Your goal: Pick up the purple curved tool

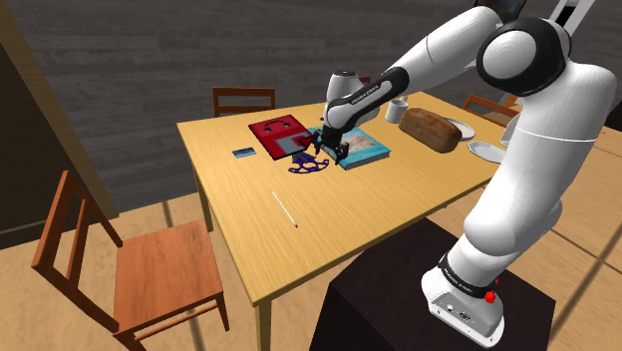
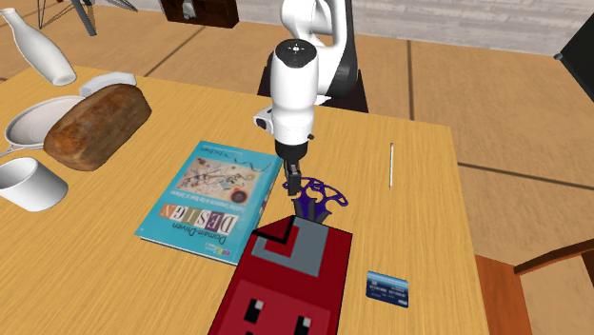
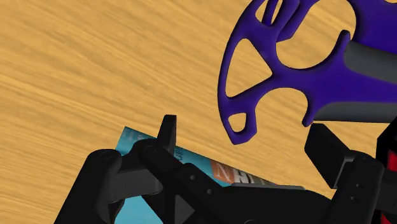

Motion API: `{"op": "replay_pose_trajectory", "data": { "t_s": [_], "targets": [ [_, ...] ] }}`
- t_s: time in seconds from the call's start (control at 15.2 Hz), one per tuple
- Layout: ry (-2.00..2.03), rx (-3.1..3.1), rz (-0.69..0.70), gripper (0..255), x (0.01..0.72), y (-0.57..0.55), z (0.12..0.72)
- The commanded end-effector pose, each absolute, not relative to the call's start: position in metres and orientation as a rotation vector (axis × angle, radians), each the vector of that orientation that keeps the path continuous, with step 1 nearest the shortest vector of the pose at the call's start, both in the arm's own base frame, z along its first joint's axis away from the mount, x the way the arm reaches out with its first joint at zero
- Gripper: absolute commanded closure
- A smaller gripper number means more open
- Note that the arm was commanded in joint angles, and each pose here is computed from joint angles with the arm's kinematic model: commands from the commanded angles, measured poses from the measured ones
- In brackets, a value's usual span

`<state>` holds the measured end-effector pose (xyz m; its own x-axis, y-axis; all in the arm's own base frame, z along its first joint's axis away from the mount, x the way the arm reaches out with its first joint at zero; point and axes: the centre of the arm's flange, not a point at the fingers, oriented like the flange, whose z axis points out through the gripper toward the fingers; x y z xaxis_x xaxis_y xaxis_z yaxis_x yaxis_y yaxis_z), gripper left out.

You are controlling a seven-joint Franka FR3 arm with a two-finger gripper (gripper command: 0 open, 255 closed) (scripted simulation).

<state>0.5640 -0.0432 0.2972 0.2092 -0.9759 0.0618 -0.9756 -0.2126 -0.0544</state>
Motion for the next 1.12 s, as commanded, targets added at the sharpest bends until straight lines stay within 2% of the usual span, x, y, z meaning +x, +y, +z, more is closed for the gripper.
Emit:
{"op": "replay_pose_trajectory", "data": {
  "t_s": [0.0, 0.07, 0.66, 1.06],
  "targets": [
    [1.969, -2.440, -0.130, 0, 0.564, -0.043, 0.294],
    [1.969, -2.439, -0.130, 255, 0.563, -0.043, 0.294],
    [1.969, -2.440, -0.130, 255, 0.564, -0.043, 0.294],
    [1.969, -2.440, -0.130, 255, 0.564, -0.043, 0.326]
  ]
}}
